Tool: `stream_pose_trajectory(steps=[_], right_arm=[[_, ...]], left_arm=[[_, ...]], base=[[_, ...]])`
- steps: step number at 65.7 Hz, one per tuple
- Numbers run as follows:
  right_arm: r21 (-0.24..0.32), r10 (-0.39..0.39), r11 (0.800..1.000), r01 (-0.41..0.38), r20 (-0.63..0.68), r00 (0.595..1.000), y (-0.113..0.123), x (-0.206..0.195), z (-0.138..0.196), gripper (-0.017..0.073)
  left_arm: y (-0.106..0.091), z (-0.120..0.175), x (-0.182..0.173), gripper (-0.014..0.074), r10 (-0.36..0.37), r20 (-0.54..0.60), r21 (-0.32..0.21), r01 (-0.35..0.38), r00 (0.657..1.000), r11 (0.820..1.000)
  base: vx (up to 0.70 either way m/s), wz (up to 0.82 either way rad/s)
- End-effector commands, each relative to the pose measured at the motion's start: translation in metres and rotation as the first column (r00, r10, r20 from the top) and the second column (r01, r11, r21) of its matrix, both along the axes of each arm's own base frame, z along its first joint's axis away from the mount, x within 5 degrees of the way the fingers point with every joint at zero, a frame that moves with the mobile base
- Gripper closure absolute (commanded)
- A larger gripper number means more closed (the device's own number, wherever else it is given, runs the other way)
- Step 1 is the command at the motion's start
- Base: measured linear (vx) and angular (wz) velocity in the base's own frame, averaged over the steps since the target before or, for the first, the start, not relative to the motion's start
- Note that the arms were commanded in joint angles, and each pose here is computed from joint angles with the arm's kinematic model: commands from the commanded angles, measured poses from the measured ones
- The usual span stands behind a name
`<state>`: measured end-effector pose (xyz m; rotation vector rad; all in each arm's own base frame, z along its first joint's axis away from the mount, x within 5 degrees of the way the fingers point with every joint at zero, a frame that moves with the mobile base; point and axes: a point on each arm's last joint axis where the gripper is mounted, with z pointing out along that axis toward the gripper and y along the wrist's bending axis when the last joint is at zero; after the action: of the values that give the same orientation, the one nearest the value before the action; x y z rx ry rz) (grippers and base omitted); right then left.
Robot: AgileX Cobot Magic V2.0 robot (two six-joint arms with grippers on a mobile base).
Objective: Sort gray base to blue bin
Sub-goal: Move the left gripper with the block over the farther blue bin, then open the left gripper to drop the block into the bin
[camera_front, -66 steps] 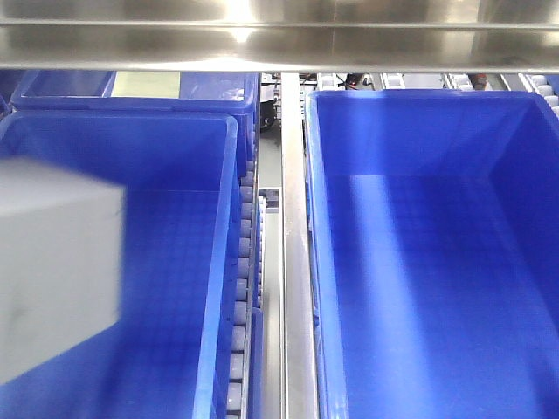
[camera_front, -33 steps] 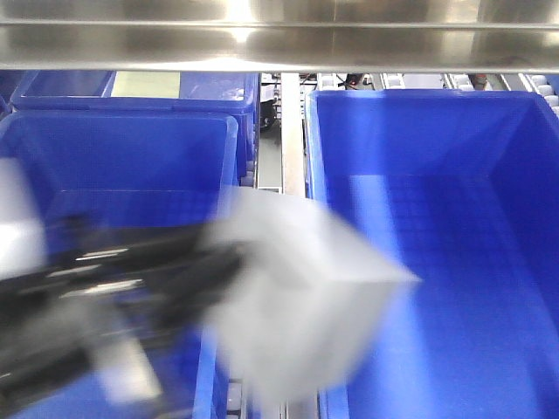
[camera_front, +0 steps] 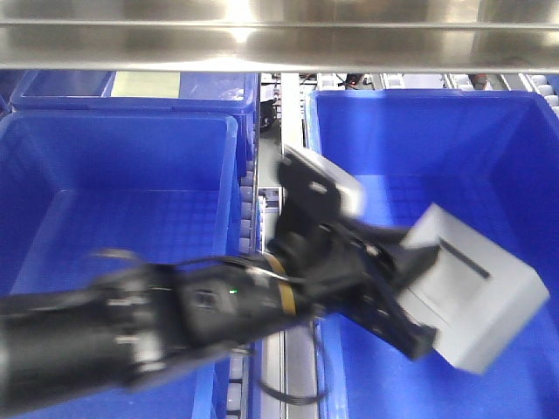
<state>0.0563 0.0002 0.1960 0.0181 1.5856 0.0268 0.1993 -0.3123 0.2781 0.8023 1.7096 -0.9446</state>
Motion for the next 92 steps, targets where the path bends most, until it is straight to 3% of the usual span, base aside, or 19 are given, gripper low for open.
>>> stream_pose_trajectory(steps=[1,16,26,58,84,92], right_arm=[[-0.012,-0.002,1.0,0.003,0.081,0.997,0.0,-0.001,0.007,0.0564],[-0.012,-0.002,1.0,0.003,0.081,0.997,0.0,-0.001,0.007,0.0564],[-0.012,-0.002,1.0,0.003,0.081,0.997,0.0,-0.001,0.007,0.0564],[-0.012,-0.002,1.0,0.003,0.081,0.997,0.0,-0.001,0.007,0.0564],[-0.012,-0.002,1.0,0.003,0.081,0.997,0.0,-0.001,0.007,0.0564],[-0.012,-0.002,1.0,0.003,0.081,0.997,0.0,-0.001,0.007,0.0564]], left_arm=[[-0.012,0.023,-0.007,0.0587,-0.046,0.029,-0.14,0.05,0.999,0.989],[-0.023,0.003,-0.011,0.0575,-0.061,-0.007,-0.073,0.061,0.998,0.995],[-0.023,0.002,-0.011,0.0543,-0.06,-0.009,-0.069,0.059,0.998,0.996],[-0.022,-0.002,-0.01,0.0327,-0.044,-0.026,-0.029,0.043,0.999,0.999],[-0.021,0.003,-0.012,0.0324,-0.047,-0.02,-0.038,0.046,0.999,0.998],[-0.018,0.016,-0.024,0.0442,-0.057,-0.011,-0.024,0.057,0.998,0.998]], base=[[0.0,0.0],[0.0,0.0],[0.0,0.0],[0.0,0.0],[0.0,0.0],[0.0,0.0]])
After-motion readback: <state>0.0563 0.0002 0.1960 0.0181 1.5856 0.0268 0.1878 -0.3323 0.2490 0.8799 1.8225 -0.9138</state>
